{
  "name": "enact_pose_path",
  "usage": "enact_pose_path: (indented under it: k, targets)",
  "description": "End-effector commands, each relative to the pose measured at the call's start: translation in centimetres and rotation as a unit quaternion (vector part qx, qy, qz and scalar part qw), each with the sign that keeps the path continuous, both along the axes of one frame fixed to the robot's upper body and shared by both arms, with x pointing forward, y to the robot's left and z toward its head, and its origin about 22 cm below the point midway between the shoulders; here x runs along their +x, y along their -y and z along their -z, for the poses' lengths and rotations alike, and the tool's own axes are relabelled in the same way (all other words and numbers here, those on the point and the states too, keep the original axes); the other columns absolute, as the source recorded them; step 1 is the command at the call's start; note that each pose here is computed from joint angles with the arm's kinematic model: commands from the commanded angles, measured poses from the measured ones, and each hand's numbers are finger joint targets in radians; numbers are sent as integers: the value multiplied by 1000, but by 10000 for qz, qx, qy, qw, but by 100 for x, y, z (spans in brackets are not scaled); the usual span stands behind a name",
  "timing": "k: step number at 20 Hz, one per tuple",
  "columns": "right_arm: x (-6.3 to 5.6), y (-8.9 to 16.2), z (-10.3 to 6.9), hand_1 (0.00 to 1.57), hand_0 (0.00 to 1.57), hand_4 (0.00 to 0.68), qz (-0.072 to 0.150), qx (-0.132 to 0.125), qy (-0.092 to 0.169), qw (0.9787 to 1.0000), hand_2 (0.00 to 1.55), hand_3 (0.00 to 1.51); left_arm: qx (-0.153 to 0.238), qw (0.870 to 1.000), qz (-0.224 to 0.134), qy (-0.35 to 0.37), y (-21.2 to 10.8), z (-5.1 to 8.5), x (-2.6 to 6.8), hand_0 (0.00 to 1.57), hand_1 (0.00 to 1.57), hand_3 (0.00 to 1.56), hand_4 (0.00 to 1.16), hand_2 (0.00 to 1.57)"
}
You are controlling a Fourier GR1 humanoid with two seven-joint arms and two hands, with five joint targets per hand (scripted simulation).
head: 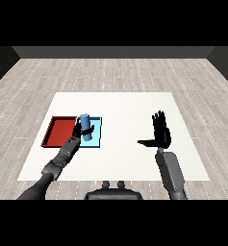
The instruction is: Pick the blue can and put it in the blue box
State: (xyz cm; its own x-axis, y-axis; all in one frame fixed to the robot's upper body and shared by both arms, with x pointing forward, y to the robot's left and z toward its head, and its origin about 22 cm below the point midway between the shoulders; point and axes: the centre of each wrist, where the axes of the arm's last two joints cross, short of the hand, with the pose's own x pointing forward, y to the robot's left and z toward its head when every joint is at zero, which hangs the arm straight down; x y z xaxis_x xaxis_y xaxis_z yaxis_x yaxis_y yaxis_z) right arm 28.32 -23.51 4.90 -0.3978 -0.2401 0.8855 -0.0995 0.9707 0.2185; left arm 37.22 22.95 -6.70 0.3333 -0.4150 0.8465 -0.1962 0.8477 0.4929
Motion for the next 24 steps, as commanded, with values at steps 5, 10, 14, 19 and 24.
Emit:
enact_pose_path:
  k: [5, 10, 14, 19, 24]
  targets:
    - [10, 125, -118, 0, 0, 0, -53, 270, 23, 9996, 0, 0, -45, 9956, -288, -890, -240, -32, 15, 0, 0, 0, 610, 203]
    - [-68, 80, -107, 0, 0, 0, -51, 39, 81, 9999, 0, 0, 355, 9965, -574, -499, -6, -56, 67, 0, 0, 0, 0, 0]
    - [-99, 14, -11, 0, 0, 0, -101, 24, 216, 9997, 0, 0, 368, 9957, -845, -131, -105, 36, -26, 0, 0, 0, 0, 0]
    - [-84, -77, -31, 0, 0, 0, -133, 12, 207, 9997, 0, 0, -382, 9766, -572, 2037, -57, -393, 247, 0, 0, 0, 0, 0]
    - [-39, 127, -132, 0, 0, 0, -193, -295, 103, 9993, 0, 0, -1242, 9221, 1324, 3417, 271, -722, 358, 0, 0, 0, 0, 0]
